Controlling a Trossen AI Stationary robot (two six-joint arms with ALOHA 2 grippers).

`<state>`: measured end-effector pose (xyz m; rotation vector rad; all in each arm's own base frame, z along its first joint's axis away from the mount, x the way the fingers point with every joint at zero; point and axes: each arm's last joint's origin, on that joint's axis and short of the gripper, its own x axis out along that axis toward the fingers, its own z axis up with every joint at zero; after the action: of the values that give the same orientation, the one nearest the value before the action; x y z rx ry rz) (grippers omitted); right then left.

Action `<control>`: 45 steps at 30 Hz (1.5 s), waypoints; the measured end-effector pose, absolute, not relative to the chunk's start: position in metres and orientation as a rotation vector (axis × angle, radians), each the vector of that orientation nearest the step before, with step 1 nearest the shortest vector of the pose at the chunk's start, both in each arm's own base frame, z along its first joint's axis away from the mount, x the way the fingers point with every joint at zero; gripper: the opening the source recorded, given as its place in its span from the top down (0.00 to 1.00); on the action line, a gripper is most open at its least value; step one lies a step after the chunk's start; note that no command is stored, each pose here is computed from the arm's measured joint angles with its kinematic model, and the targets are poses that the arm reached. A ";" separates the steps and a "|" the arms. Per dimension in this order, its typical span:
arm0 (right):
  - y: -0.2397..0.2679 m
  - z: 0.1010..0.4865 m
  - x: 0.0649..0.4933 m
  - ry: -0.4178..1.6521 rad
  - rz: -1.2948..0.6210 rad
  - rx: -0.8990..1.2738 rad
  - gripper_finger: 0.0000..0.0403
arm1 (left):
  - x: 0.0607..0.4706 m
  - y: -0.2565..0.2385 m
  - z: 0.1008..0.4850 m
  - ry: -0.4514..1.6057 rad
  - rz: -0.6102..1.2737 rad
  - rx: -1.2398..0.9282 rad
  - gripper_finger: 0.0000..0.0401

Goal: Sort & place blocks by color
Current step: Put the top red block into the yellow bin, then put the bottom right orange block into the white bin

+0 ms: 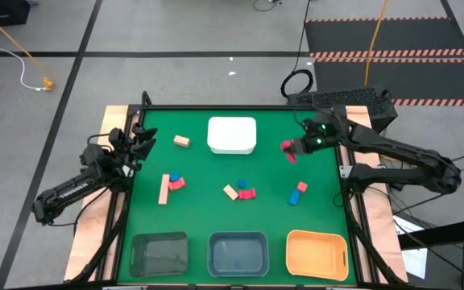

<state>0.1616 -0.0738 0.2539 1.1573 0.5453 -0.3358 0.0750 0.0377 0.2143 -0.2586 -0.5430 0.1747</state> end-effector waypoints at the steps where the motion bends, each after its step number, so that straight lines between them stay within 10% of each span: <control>1: -0.066 0.256 0.160 0.560 -0.300 1.192 0.79 | 0.075 0.038 0.214 -0.543 0.175 -0.259 0.42; 22: 0.086 0.239 0.162 1.506 0.231 1.396 0.79 | 0.075 0.038 0.214 -0.543 0.175 -0.259 0.42; 45: 0.125 0.212 0.161 1.458 0.198 0.998 0.63 | 0.075 0.038 0.214 -0.543 0.175 -0.259 0.42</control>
<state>0.1607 0.1253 0.2120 0.9975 1.4575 0.1985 0.0750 0.0377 0.2143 -0.2587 -0.5429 0.1747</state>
